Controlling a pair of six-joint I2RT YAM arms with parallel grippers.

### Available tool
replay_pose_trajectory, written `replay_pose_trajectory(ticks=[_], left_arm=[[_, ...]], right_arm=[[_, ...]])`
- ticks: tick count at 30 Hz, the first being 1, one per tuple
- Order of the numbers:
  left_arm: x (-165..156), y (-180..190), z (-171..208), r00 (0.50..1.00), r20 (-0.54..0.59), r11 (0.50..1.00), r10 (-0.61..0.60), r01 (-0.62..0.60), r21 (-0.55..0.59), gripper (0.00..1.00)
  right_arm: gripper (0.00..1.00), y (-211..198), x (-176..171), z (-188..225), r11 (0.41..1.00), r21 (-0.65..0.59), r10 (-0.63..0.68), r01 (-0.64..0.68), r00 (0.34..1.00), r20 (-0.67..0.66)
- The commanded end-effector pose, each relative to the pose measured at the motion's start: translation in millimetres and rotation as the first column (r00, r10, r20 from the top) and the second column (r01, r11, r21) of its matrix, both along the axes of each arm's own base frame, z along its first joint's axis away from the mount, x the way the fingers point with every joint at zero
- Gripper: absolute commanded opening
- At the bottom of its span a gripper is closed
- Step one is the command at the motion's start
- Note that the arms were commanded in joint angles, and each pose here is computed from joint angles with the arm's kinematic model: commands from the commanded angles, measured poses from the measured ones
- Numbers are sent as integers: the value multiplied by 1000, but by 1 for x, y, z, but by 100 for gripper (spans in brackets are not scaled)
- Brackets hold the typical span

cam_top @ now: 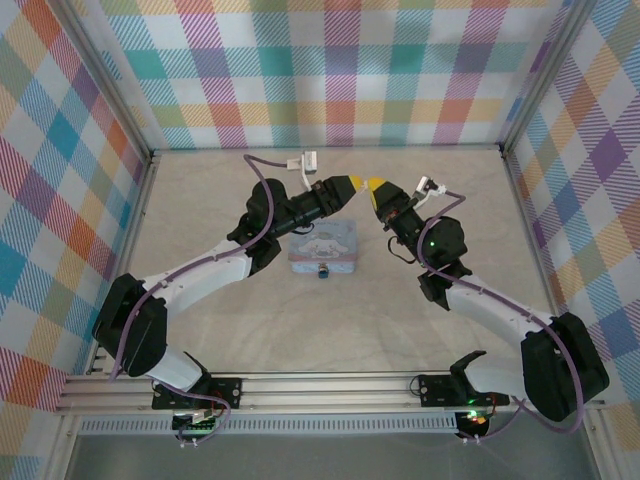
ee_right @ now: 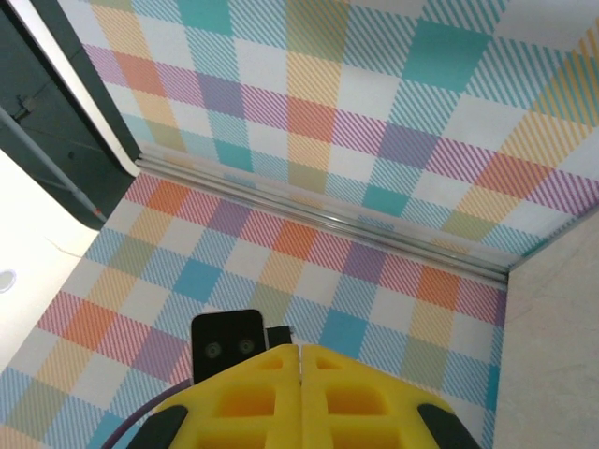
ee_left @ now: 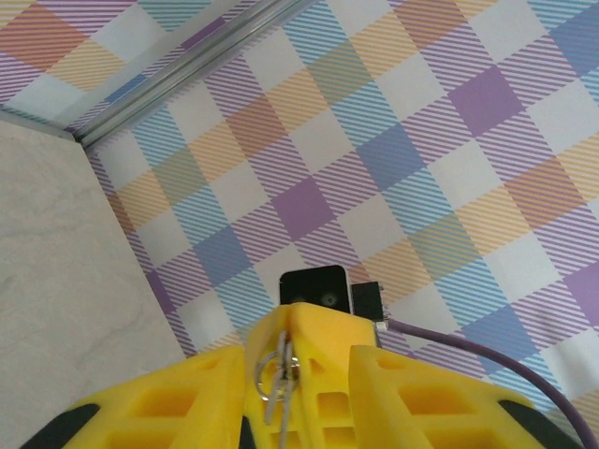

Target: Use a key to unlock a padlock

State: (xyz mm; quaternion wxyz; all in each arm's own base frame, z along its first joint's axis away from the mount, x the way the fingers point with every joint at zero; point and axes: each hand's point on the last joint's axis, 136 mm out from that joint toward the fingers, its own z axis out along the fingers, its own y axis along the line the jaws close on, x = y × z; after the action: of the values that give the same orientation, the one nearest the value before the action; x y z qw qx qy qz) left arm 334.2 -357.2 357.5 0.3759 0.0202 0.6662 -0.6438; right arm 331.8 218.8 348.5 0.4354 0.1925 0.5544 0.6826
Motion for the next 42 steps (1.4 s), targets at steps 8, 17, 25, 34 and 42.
replay_pose_trajectory(ticks=[8, 17, 25, 34, 42], left_arm=[[-9, -10, 27, 996, 77, 998, -39, 42, -41, 24], [-8, -11, 27, 996, 80, 999, -38, 40, -26, 3], [-7, -1, 14, 998, 55, 990, -19, 11, 137, 0], [-28, 23, -42, 981, -149, 856, -123, 181, 485, 0], [-44, 34, -72, 927, -301, 789, -225, 355, 501, 0]], right_arm=[[0, 1, -4, 7, 999, 44, 16, -17, 999, 41], [0, 2, -3, 3, 999, 37, 14, -15, 999, 33], [46, -9, -5, -29, 997, -77, 2, -8, 997, -71], [60, -71, -27, -84, 869, -494, -114, -16, 966, -231], [46, -38, -45, -76, 724, -594, 245, -351, 936, -254]])
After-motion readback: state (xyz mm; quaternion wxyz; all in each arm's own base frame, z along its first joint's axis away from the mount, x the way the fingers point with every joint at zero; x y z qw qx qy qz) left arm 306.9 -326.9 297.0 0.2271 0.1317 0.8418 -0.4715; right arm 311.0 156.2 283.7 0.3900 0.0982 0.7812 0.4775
